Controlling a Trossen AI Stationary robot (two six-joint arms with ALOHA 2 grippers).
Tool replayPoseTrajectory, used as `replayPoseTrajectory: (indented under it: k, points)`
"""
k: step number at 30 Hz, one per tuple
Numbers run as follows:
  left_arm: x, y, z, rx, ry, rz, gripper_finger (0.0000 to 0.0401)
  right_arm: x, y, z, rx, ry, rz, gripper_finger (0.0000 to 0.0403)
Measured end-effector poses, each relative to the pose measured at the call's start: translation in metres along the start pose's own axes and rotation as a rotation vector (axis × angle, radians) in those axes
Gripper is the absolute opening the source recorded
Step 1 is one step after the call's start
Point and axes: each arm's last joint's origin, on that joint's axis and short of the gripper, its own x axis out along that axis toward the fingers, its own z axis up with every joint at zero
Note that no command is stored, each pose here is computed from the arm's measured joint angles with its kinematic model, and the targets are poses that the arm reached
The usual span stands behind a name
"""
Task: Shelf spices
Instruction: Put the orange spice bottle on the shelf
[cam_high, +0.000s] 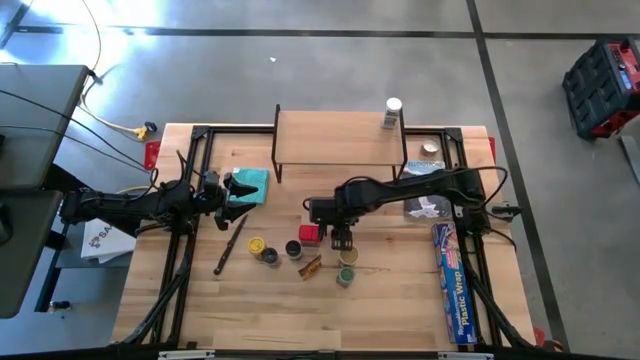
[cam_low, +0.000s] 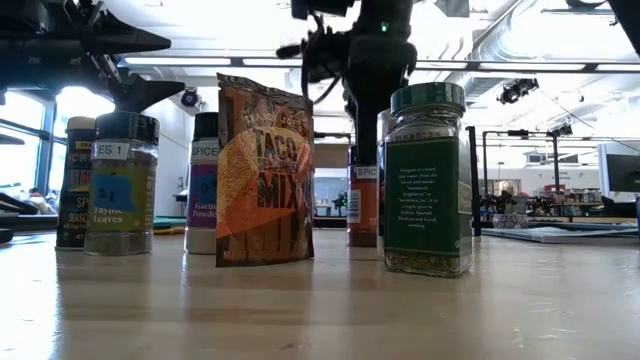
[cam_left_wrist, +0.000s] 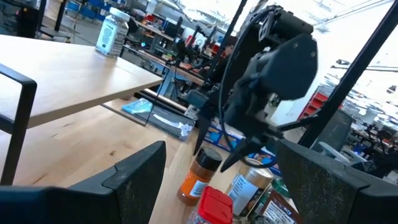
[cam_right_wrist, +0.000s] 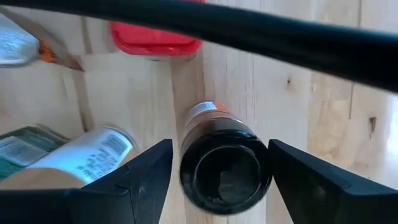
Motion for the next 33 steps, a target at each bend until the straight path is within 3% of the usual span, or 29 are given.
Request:
replayPoseTrajectory:
  k: [6, 12, 18, 27, 33]
  points:
    - [0.000, 0.000, 0.000, 0.000, 0.000, 0.001, 0.0298, 0.001, 0.000, 0.000, 0.010, 0.009, -0.004, 0.0252]
    - [0.000, 0.000, 0.000, 0.001, 0.002, 0.002, 0.0298, 0.008, 0.000, 0.000, -0.001, 0.032, -0.011, 0.0195]
    - [0.000, 0.000, -0.001, 0.001, 0.007, 0.004, 0.0298, 0.000, -0.002, -0.002, 0.004, 0.027, -0.011, 0.0193]
    - [0.000, 0.000, -0.001, 0.001, 0.005, 0.005, 0.0298, -0.098, -0.034, 0.005, 0.122, -0.067, -0.091, 0.0193]
    - [0.000, 0.000, -0.001, 0.001, 0.005, 0.006, 0.0298, -0.153, -0.094, -0.003, 0.283, -0.136, -0.161, 0.0193]
